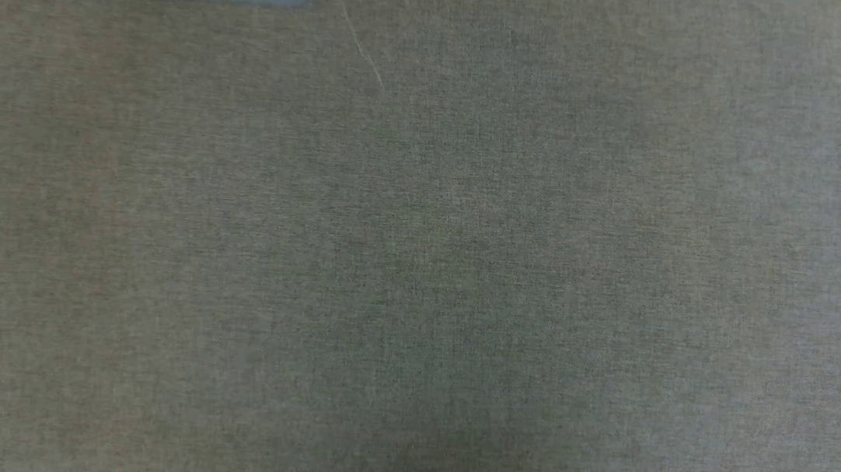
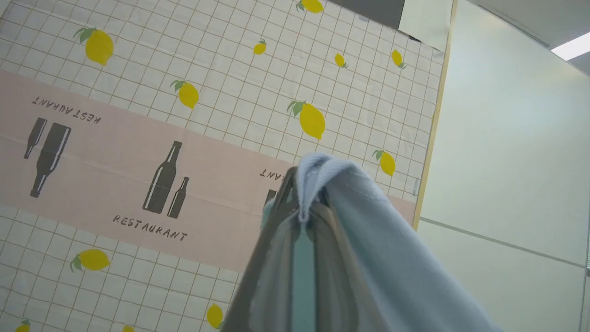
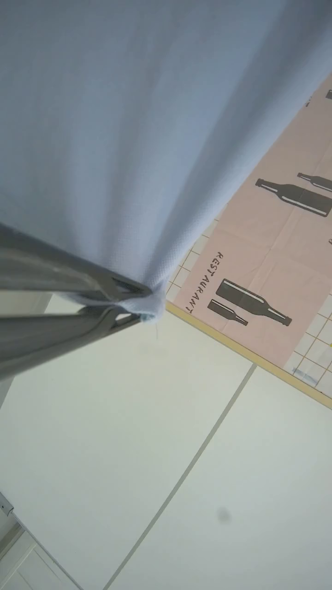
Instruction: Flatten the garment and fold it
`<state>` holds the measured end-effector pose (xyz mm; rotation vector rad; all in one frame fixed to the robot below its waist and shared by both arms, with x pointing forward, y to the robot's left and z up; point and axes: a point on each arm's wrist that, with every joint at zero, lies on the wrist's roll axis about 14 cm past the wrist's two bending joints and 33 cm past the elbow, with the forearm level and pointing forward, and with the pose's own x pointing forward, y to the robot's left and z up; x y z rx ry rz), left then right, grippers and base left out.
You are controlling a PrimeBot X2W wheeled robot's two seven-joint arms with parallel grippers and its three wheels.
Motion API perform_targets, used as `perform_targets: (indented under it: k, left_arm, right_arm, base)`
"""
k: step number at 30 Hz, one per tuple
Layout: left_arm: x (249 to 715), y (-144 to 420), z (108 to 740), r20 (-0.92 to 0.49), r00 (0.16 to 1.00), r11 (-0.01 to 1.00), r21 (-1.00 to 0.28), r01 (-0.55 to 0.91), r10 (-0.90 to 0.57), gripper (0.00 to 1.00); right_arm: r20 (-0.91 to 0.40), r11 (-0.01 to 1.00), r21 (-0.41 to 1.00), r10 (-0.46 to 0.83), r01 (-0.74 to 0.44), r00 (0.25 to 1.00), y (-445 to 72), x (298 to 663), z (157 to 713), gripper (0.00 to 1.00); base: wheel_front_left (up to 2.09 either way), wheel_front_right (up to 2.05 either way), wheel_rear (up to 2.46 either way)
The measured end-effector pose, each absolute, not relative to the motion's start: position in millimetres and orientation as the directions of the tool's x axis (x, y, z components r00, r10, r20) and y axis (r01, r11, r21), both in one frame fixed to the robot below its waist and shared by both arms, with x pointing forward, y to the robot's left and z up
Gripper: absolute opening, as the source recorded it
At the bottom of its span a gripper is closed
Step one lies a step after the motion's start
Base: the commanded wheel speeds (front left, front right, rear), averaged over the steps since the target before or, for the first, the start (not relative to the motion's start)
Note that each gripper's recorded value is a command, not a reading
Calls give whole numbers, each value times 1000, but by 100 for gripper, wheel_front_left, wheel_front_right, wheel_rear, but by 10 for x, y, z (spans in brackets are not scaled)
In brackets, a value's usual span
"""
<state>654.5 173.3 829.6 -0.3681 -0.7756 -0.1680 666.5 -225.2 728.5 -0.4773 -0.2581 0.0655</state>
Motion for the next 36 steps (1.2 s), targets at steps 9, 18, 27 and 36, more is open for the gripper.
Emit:
perform_targets:
  k: [9, 18, 27, 36]
  left_arm:
    - [6685, 1894, 7975, 688, 725, 936, -245, 251, -14, 0]
    - [6570, 2169, 5984, 212, 976, 976, -195, 95, -53, 0]
    - [5193, 2122, 4372, -370, 919, 969, -244, 48, -139, 0]
    - [3876, 1890, 3906, -615, 756, 931, -364, -19, -225, 0]
  right_arm:
    - [185, 897, -439, 144, -49, 972, -2181, 6794, 6995, 0]
    - [-113, 941, -237, 220, -241, 969, -1950, 6419, 5563, 0]
    - [-309, 954, -61, 262, -294, 914, -1897, 5501, 4811, 0]
    - [-354, 973, 77, 232, -219, 906, -2007, 4726, 4619, 0]
  base:
    - [0, 0, 0]
    - [0, 0, 0]
    - [0, 0, 0]
    - [0, 0, 0]
